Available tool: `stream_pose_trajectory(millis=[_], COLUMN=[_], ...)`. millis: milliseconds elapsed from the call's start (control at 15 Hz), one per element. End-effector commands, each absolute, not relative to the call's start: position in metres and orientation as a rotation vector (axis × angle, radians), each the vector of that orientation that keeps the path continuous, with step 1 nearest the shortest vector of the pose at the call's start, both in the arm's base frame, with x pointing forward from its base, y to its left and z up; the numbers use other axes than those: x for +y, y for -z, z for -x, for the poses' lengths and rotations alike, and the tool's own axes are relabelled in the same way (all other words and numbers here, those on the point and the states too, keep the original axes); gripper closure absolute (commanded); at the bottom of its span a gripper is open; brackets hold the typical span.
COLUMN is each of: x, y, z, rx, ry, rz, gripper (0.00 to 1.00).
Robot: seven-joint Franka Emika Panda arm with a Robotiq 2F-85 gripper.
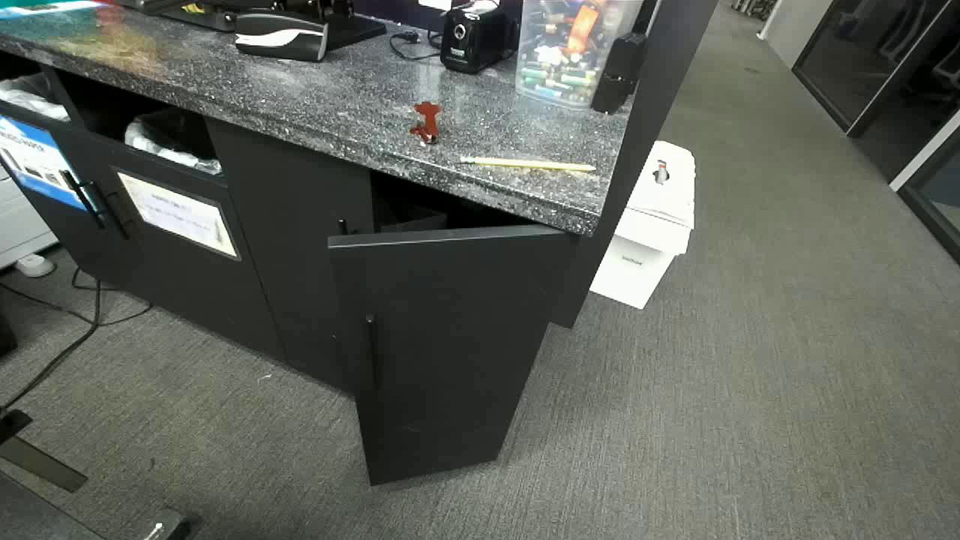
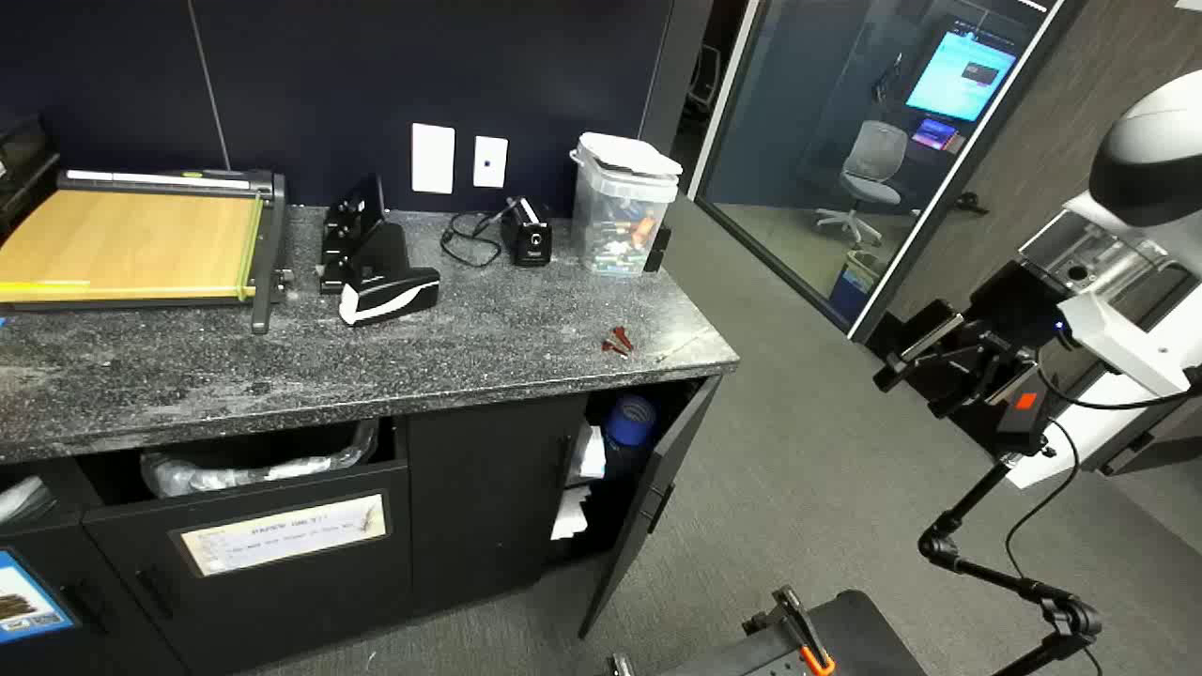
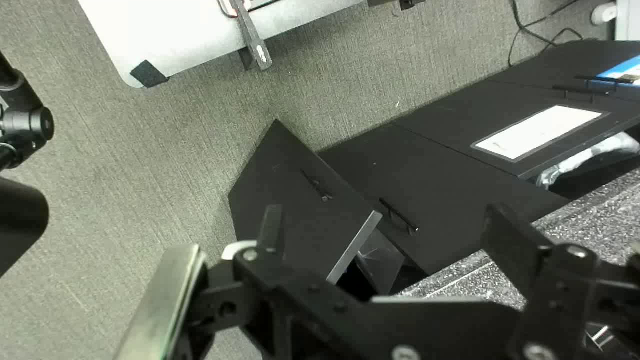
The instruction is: Move the staple remover to the left
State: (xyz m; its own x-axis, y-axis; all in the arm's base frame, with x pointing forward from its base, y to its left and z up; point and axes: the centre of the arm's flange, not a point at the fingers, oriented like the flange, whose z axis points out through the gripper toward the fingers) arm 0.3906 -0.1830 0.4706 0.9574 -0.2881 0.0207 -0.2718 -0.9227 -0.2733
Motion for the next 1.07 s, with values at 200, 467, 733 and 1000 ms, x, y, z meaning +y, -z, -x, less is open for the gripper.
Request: stream_pose_trajectory(millis=[200,467,733,1000], x=[-0.183,-0.183,-0.159,-0.124], y=[-0.472,-0.472,-0.478,-0.493], z=[-0.391,-0.391,-0.453,-0.534], rx=[0.414,0.414,0.436,0.349], ry=[0.092,0.092,0.107,0.130], rz=[2.840,2.840,2.896,2.993], gripper=[0.00,0.00,0.00,0.00])
